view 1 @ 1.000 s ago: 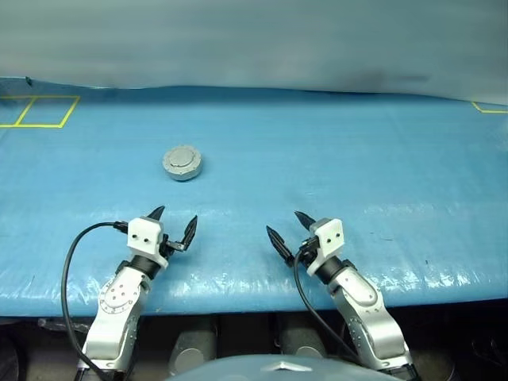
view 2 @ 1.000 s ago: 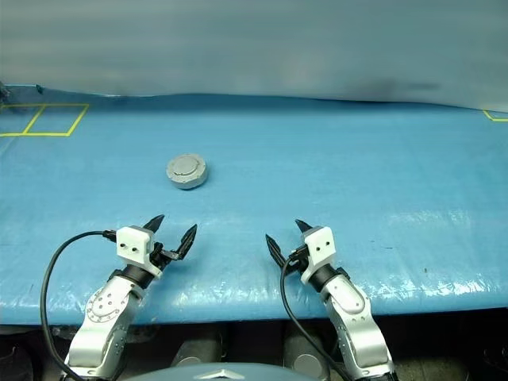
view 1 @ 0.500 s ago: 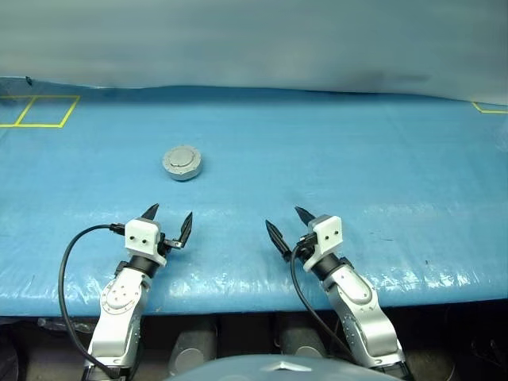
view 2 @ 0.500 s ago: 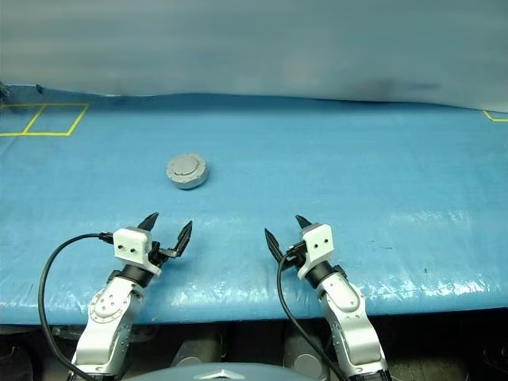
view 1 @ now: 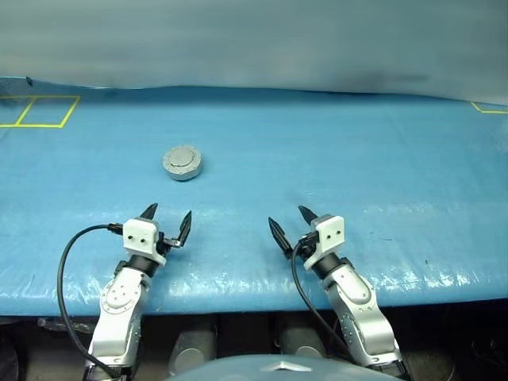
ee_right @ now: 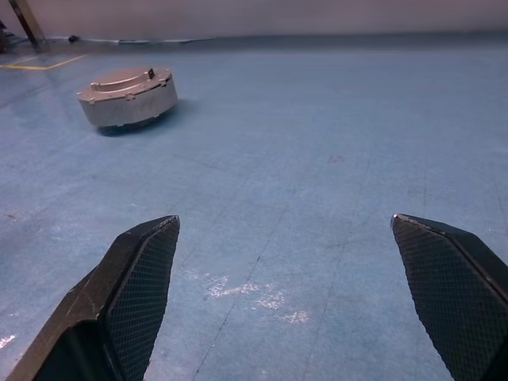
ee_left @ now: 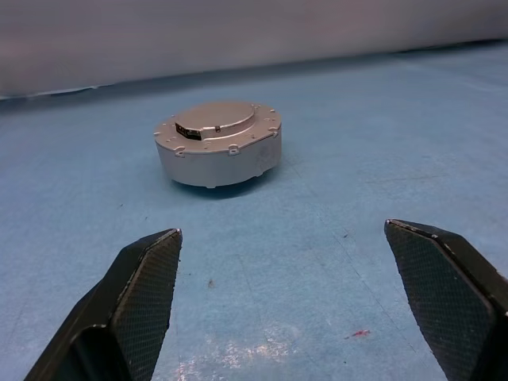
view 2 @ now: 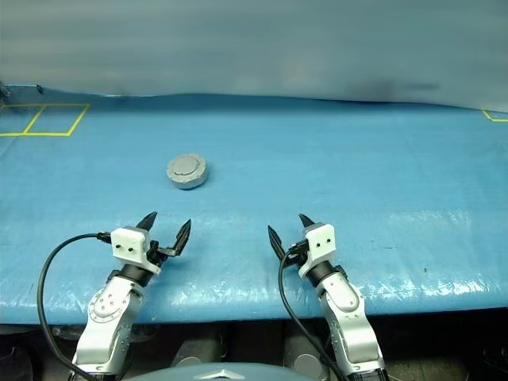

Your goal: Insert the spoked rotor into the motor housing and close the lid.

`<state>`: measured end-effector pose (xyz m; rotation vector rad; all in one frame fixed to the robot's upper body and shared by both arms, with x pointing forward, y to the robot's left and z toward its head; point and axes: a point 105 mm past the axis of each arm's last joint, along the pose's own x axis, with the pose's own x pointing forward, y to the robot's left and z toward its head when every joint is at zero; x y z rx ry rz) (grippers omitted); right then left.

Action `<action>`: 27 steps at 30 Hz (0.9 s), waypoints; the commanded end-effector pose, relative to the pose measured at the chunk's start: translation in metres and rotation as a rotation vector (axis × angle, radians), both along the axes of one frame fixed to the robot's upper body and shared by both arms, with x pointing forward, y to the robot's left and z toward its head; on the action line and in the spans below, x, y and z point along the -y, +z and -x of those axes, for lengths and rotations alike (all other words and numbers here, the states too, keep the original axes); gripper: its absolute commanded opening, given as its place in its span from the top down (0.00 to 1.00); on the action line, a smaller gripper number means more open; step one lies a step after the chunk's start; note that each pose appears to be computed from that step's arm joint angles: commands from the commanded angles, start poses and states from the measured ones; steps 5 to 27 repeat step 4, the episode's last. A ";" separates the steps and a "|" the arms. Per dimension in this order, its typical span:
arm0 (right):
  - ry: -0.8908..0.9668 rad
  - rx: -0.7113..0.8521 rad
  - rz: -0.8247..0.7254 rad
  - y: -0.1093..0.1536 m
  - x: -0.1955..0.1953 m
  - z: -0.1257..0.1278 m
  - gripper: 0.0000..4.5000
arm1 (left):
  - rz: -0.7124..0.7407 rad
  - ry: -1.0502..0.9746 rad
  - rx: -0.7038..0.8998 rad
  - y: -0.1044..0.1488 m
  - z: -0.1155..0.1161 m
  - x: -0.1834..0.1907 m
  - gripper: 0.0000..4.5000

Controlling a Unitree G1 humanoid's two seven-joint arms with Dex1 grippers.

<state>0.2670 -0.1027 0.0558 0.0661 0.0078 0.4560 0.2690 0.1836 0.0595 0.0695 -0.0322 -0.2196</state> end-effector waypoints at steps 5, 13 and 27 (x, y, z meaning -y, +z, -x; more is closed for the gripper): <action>-0.005 0.040 0.002 0.008 0.002 -0.002 0.00 | 0.008 -0.009 0.043 0.010 -0.001 0.000 0.01; -0.005 0.040 0.002 0.008 0.002 -0.002 0.00 | 0.008 -0.009 0.043 0.010 -0.001 0.000 0.01; -0.005 0.040 0.002 0.008 0.002 -0.002 0.00 | 0.008 -0.009 0.043 0.010 -0.001 0.000 0.01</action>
